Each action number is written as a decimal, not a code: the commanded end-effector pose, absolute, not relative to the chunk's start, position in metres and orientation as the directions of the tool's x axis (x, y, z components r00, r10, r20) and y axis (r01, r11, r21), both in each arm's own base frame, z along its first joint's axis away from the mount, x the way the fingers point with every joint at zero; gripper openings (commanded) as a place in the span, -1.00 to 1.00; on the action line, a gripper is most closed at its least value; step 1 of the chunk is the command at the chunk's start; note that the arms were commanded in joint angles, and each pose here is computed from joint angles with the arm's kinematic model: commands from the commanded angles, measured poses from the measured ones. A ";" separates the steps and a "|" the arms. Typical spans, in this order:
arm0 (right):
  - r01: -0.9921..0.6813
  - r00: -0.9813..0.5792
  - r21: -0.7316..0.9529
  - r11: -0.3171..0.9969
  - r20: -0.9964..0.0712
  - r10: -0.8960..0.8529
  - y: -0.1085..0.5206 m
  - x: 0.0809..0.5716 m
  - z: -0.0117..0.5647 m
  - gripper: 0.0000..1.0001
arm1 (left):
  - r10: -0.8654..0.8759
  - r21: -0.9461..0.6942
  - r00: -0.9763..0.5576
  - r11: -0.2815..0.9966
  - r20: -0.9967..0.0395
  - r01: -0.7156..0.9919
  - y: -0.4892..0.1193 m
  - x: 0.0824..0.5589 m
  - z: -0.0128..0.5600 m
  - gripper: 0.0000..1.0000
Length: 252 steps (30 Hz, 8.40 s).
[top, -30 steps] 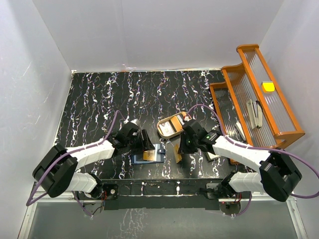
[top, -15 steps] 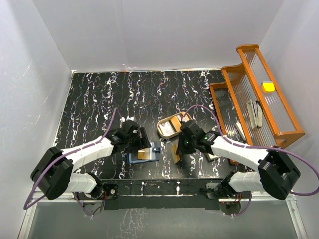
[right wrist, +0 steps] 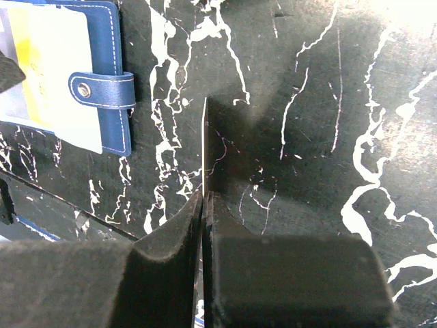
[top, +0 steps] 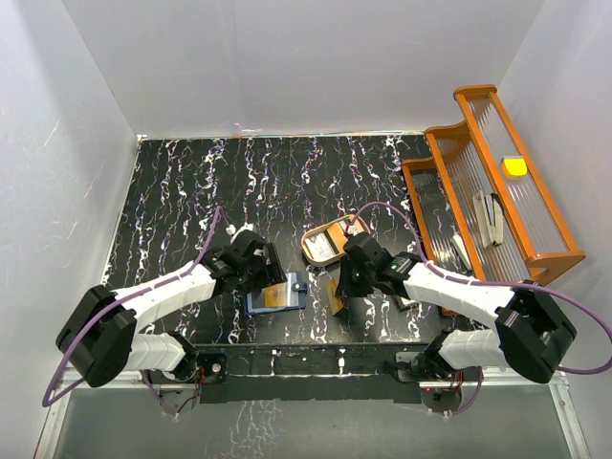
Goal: Put the credit cards into the card holder
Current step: Insert the credit card into the card holder, then turn over the card slot in the card holder.
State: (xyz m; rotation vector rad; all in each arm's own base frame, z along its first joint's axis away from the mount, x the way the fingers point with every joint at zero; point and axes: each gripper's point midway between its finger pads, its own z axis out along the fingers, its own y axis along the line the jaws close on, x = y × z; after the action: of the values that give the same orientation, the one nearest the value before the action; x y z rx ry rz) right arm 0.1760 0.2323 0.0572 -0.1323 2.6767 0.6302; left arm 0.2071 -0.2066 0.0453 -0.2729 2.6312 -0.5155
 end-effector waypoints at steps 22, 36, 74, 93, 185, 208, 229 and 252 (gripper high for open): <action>-0.246 -0.899 0.457 0.855 -0.437 -0.025 0.284 0.176 0.063 -1.00 | -0.377 -0.694 -0.898 0.709 -0.226 -0.123 -0.256 0.195 0.049 0.47; -0.199 -0.878 0.358 0.912 -0.479 -0.004 0.256 0.178 0.072 -1.00 | -0.347 -0.674 -0.897 0.734 -0.274 -0.078 -0.251 0.195 0.068 0.47; -0.339 -0.840 0.624 0.704 -0.538 0.072 0.363 0.207 0.125 -1.00 | -0.503 -0.773 -0.851 0.597 -0.154 -0.213 -0.184 0.219 0.073 0.50; -0.256 -0.879 0.516 0.817 -0.477 0.026 0.337 0.201 0.056 -1.00 | -0.488 -0.784 -0.864 0.581 -0.122 -0.217 -0.190 0.218 0.059 0.51; -0.323 -0.874 0.571 0.755 -0.486 -0.006 0.363 0.203 0.073 -1.00 | -0.476 -0.924 -0.879 0.342 -0.013 -0.171 -0.220 0.212 0.103 0.53; -0.305 -0.822 0.425 0.852 -0.570 -0.010 0.320 0.214 0.095 -1.00 | -0.464 -0.904 -0.886 0.386 -0.020 -0.182 -0.226 0.220 0.092 0.53; -0.364 -0.700 0.474 0.802 -0.708 0.100 0.311 0.224 0.180 -1.00 | -0.464 -0.898 -0.885 0.404 -0.035 -0.176 -0.233 0.238 0.085 0.53; -0.353 -0.740 0.519 0.778 -0.664 0.108 0.309 0.213 0.167 -1.00 | -0.398 -0.868 -0.904 0.492 -0.158 -0.066 -0.242 0.237 0.112 0.50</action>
State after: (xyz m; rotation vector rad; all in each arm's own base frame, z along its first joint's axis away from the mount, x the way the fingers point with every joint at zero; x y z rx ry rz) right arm 0.2034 0.3040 0.1503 -0.2399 2.3136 0.7983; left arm 0.2344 -0.2431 0.0748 -0.5328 2.4802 -1.3893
